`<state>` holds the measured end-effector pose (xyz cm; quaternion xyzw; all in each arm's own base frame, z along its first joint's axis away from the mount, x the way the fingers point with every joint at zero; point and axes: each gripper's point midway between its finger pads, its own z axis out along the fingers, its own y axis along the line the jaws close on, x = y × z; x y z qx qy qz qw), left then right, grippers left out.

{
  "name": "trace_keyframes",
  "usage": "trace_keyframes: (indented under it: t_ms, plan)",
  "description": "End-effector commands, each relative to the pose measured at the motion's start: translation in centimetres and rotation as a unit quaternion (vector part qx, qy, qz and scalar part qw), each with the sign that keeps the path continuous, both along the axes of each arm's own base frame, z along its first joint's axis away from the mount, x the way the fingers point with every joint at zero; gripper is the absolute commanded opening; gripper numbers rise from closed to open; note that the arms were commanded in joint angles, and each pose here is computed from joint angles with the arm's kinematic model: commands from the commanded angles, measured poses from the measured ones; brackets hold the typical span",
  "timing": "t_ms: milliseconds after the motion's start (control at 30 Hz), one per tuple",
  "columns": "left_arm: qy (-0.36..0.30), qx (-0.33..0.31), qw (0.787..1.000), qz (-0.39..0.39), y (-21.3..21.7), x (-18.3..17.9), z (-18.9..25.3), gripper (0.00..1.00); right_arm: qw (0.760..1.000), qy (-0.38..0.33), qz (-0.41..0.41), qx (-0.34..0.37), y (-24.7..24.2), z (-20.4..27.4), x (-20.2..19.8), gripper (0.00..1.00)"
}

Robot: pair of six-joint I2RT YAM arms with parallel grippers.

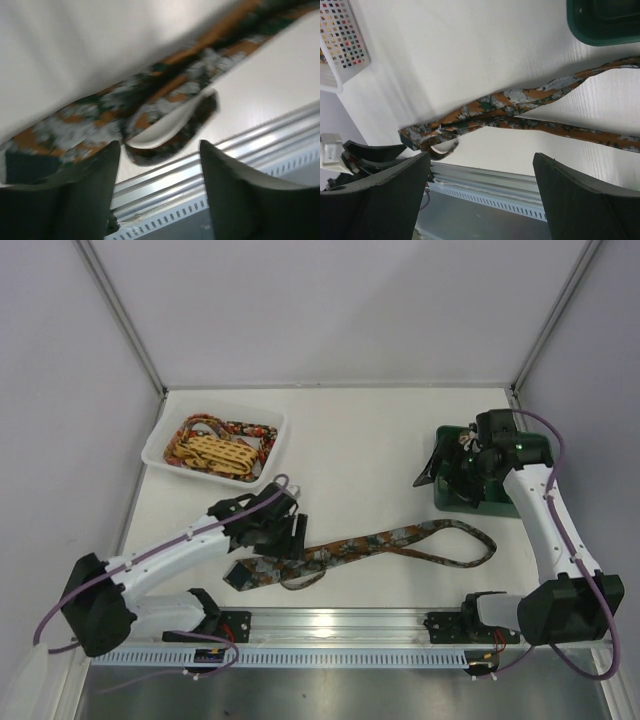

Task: Roll the ties
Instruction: Flatten the tie

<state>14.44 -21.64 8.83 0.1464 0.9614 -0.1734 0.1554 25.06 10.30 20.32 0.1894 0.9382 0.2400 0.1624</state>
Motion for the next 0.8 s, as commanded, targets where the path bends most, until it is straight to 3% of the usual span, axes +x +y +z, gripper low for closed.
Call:
trace_keyframes:
  t_ms: [0, 100, 200, 233, 267, 300, 333, 367, 400, 467, 500, 533, 633, 767]
  plan:
    - [-0.019, 0.013, 0.989, 0.144, 4.6, 0.7, 1.8, 0.75, 1.000, -0.005, 0.025, 0.012, 1.3, 0.0, 0.2, 0.91]
    - [-0.061, 0.002, 0.980, 0.190, 6.2, 1.3, 4.8, 0.90, 0.999, 0.010, 0.048, 0.017, 2.4, -0.8, 0.1, 0.91]
    - [-0.088, -0.046, 0.980, 0.175, 5.0, 1.9, 7.6, 0.83, 0.996, 0.045, 0.083, 0.006, 3.6, -2.4, -0.9, 0.90]
    - [-0.099, -0.079, 0.980, 0.154, 3.5, 2.5, 8.5, 0.74, 0.994, 0.054, 0.092, 0.002, 3.9, -2.9, -1.2, 0.89]
    - [-0.087, -0.091, 0.982, 0.140, 2.5, 2.6, 8.3, 0.54, 0.992, 0.061, 0.111, -0.003, 4.5, -3.3, -1.7, 0.88]
    - [-0.051, -0.126, 0.985, 0.105, 0.5, 1.5, 8.4, 0.44, 0.991, 0.064, 0.115, -0.010, 4.6, -3.6, -1.8, 0.86]
    - [-0.039, -0.152, 0.983, 0.094, -1.0, 1.6, 8.5, 0.33, 0.990, 0.071, 0.119, -0.016, 4.7, -4.1, -1.8, 0.83]
    - [-0.008, -0.153, 0.985, 0.084, -2.1, 1.3, 7.4, 0.10, 0.989, 0.071, 0.126, -0.021, 4.9, -4.3, -1.9, 0.79]
    - [0.012, -0.165, 0.984, 0.071, -3.1, 0.8, 6.9, 0.02, 0.989, 0.071, 0.128, -0.026, 4.9, -4.7, -1.9, 0.71]
    - [0.040, -0.174, 0.982, 0.064, -4.6, 0.4, 5.6, 0.00, 0.988, 0.077, 0.129, -0.028, 5.0, -5.7, -1.8, 0.60]
    - [0.041, -0.188, 0.979, 0.064, -5.4, 0.6, 5.7, 0.00, 0.988, 0.079, 0.129, -0.032, 5.1, -6.2, -1.7, 0.45]
    - [0.051, -0.193, 0.978, 0.059, -5.7, 0.3, 5.3, 0.00, 0.988, 0.076, 0.132, -0.034, 5.2, -6.5, -1.5, 0.38]
    - [0.060, -0.203, 0.975, 0.066, -6.6, 0.7, 4.4, 0.00, 0.986, 0.075, 0.139, -0.060, 5.3, -8.5, -1.1, 0.26]
    - [0.091, -0.169, 0.978, 0.080, -6.9, 1.0, 1.6, 0.00, 0.983, 0.075, 0.144, -0.088, 5.5, -11.4, -0.4, 0.12]
